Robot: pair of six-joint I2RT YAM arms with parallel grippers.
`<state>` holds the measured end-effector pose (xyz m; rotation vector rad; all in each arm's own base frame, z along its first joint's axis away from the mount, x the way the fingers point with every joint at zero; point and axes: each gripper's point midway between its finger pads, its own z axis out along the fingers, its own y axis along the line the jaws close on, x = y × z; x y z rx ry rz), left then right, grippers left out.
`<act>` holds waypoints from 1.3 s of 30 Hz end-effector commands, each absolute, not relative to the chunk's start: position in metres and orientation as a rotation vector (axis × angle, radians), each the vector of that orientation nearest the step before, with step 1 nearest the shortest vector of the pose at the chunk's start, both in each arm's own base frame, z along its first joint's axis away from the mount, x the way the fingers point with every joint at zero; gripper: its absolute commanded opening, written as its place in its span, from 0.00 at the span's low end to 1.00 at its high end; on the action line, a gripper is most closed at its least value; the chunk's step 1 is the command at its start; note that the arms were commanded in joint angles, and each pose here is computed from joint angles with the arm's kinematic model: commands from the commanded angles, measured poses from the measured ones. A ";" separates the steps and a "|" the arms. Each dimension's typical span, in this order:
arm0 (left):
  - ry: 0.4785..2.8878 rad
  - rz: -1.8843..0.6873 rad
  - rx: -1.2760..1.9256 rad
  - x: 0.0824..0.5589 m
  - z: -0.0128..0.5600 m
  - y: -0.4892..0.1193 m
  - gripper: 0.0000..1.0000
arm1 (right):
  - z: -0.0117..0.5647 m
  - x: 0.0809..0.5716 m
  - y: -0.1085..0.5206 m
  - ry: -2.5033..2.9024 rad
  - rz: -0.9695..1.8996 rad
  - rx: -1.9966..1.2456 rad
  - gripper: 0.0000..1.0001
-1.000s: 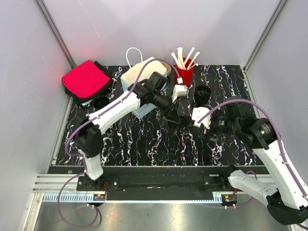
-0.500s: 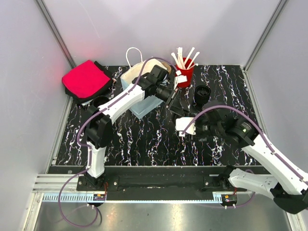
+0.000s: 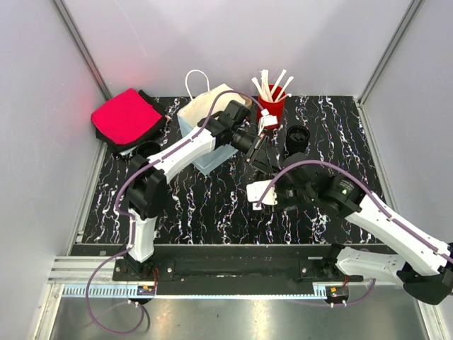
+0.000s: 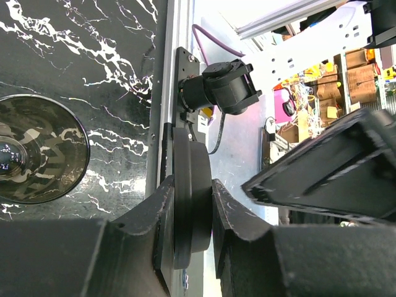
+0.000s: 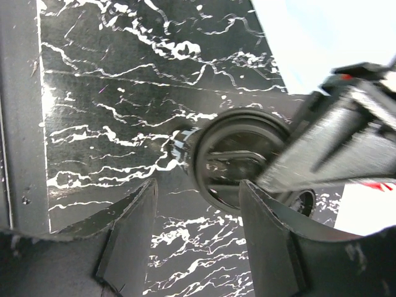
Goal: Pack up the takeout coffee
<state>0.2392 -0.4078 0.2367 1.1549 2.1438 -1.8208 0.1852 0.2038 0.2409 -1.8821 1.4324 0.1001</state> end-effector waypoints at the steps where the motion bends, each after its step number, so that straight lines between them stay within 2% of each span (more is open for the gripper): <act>1: 2.027 -1.876 1.196 0.232 0.266 -0.407 0.00 | 0.231 0.191 0.210 1.408 0.055 -1.896 0.61; 6: 2.014 -1.889 1.200 0.231 0.270 -0.407 0.00 | 0.222 0.198 0.210 1.411 0.007 -1.887 0.61; 13: 2.017 -1.894 1.198 0.230 0.268 -0.407 0.00 | 0.221 0.208 0.212 1.406 -0.039 -1.854 0.52; 20: 2.007 -1.902 1.203 0.227 0.272 -0.407 0.00 | 0.215 0.210 0.209 1.408 -0.072 -1.865 0.37; 28: 2.000 -1.903 1.205 0.227 0.273 -0.406 0.00 | 0.211 0.211 0.206 1.412 -0.099 -1.874 0.30; 33: 1.998 -1.903 1.205 0.227 0.274 -0.406 0.00 | 0.212 0.211 0.207 1.408 -0.101 -1.875 0.18; 34: 1.995 -1.902 1.206 0.227 0.275 -0.406 0.00 | 0.212 0.211 0.207 1.407 -0.101 -1.873 0.11; 36: 1.997 -1.898 1.204 0.227 0.274 -0.406 0.04 | 0.213 0.210 0.208 1.405 -0.098 -1.873 0.06; 39: 1.990 -1.886 1.207 0.228 0.274 -0.405 0.14 | 0.215 0.209 0.207 1.409 -0.095 -1.874 0.00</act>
